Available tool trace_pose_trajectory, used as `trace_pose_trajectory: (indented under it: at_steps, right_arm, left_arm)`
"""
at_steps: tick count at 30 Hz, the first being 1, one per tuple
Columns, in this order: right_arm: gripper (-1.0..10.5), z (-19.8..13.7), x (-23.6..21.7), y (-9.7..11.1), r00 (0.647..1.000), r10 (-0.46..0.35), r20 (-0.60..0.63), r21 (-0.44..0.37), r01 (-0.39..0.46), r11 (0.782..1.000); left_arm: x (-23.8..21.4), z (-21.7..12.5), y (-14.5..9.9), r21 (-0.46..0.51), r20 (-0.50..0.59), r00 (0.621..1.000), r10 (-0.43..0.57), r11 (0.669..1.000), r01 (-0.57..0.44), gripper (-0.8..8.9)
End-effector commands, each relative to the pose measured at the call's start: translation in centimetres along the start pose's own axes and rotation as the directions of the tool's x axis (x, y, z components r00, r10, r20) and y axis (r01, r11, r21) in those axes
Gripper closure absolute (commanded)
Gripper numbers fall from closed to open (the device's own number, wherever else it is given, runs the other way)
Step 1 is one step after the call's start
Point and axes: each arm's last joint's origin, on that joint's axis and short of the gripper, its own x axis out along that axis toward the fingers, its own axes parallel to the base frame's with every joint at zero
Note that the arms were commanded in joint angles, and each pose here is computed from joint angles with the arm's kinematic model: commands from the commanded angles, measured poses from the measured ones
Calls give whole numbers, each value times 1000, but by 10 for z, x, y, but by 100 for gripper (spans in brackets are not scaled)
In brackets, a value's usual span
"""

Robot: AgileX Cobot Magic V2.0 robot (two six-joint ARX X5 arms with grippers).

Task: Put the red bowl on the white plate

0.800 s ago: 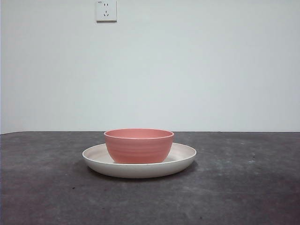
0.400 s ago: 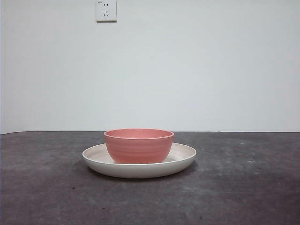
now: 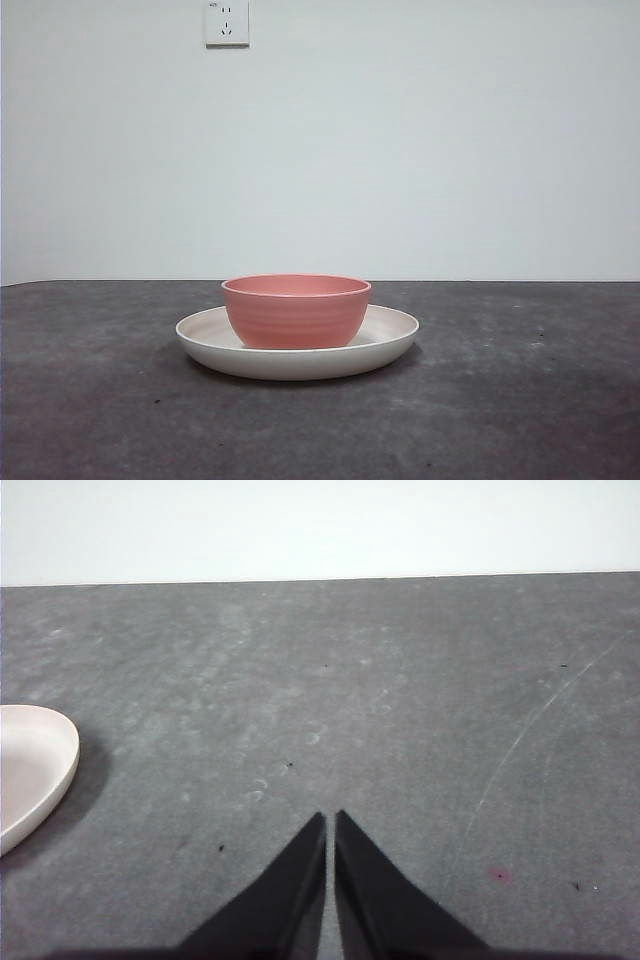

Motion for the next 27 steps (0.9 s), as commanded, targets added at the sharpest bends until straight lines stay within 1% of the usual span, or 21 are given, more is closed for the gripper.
trace_pose_trajectory:
  at_steps: [1, 27]
  right_arm:
    - [937, -1, 1, 0, 1000, -2, 7, 9, 2, 1000]
    - [937, -1, 1, 0, 1000, -2, 7, 9, 2, 1000]
  left_arm:
    - [2, -7, 0, -4, -26, 1000, 3, 1000, -3, 804]
    - [2, -7, 0, -4, -26, 1000, 3, 1000, -3, 804]
